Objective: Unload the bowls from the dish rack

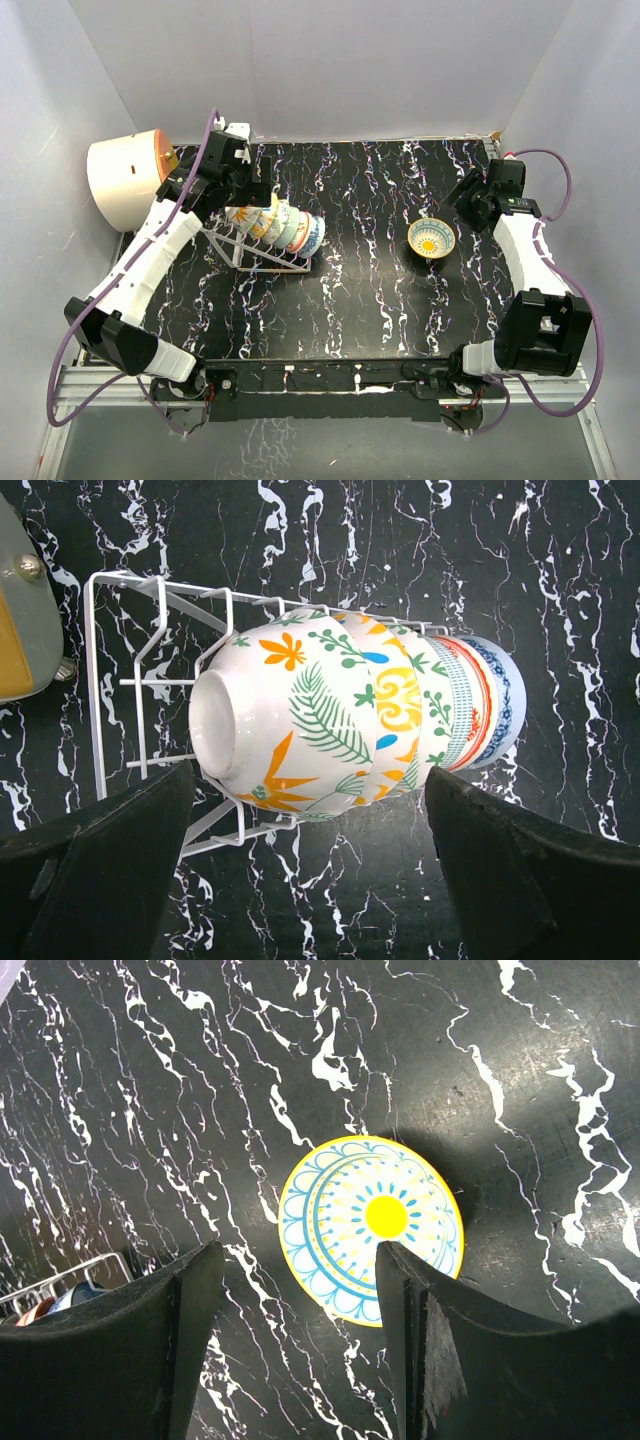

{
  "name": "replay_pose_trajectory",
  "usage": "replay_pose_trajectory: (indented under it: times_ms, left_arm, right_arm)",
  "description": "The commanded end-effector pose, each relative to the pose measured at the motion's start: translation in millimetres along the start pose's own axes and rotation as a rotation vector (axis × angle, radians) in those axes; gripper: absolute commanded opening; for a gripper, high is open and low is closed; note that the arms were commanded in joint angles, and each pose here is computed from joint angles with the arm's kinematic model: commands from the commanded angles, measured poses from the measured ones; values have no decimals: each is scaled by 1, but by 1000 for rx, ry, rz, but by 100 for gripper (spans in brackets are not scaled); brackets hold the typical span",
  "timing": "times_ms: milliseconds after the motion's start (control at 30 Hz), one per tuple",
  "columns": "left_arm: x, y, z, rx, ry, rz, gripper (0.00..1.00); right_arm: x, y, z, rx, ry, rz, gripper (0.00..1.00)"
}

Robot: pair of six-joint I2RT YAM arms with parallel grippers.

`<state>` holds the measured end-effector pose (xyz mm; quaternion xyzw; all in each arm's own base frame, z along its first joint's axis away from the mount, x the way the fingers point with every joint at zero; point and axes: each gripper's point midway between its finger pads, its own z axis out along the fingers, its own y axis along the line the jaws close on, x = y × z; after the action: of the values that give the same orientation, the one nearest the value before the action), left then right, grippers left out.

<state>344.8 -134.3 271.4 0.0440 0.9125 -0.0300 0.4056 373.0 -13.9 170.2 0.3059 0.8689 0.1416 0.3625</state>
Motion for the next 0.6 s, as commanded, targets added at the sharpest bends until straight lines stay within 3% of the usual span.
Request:
replay_pose_trajectory:
  times_ms: [0, 567]
  left_arm:
    - [4, 2, 1, -31, 7, 56, 97]
    - [25, 2, 16, -88, 75, 157, 97]
  right_arm:
    - [-20, 2, -5, 8, -91, -34, 65]
    - [-17, 4, -3, -7, -78, -17, 65]
